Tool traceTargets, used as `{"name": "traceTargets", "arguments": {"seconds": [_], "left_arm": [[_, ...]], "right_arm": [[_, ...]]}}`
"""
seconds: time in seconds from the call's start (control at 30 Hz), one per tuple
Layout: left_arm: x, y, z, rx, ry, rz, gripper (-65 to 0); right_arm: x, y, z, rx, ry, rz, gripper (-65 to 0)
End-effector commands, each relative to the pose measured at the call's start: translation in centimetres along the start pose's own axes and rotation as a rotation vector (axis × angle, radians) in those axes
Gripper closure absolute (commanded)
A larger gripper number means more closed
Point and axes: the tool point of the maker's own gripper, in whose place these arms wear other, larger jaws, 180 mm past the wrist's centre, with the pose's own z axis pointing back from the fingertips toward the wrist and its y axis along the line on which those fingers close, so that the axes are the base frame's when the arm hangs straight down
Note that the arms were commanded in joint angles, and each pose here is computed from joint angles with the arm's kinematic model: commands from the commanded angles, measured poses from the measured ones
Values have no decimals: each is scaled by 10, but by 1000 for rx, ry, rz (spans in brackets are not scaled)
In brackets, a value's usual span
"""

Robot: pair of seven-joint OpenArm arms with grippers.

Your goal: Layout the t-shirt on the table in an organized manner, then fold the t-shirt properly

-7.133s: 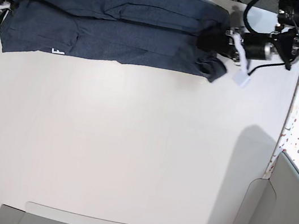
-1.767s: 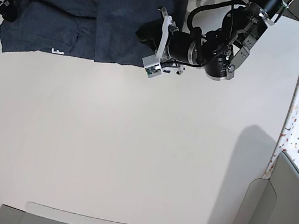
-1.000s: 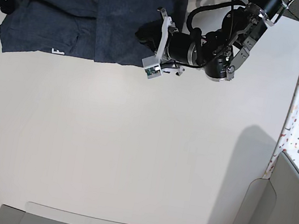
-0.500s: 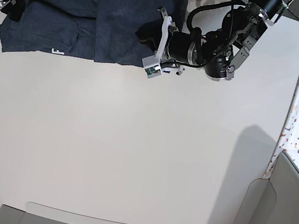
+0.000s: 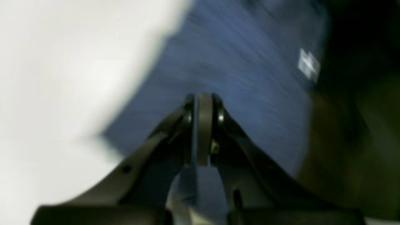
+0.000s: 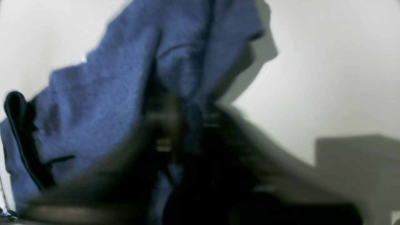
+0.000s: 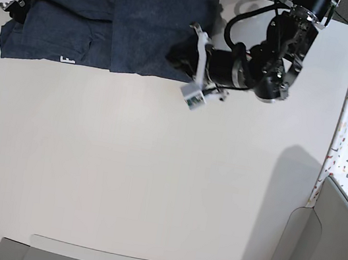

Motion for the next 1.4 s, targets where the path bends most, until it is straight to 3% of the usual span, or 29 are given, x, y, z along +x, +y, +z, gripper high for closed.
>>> {"name": "traceTargets", "arguments": {"seconds": [0.0, 0.1, 0.2, 0.33, 0.47, 0.83, 1.0, 1.17, 1.37], "left_arm": [[0, 10, 12, 30, -16, 19, -3], [-21, 50, 45, 164, -34, 146, -3], [-66, 83, 79, 281, 20, 261, -4], [-126, 102, 99, 336, 117, 399, -4], [-158, 103, 97, 333, 144, 464, -4], [-160, 73, 59, 213, 211, 414, -4], [-157, 82, 47, 245, 225, 499, -4], [-153, 96, 36, 246, 220, 512, -4], [-146, 113, 23, 245, 203, 562, -4]], "right_arm": [[-18, -8, 2, -45, 108, 27, 0], [-15, -3, 1, -41, 106, 50, 0], [1, 11, 4, -39, 68, 116, 0], [16, 39, 7, -24, 11, 204, 0], [22, 81, -2, 39, 11, 331, 0], [2, 218, -25, 328, 16, 603, 0], [-24, 280, -40, 519, 75, 703, 0], [-52, 339, -43, 702, 122, 789, 0], [-80, 366, -50, 737, 183, 900, 0]]}}
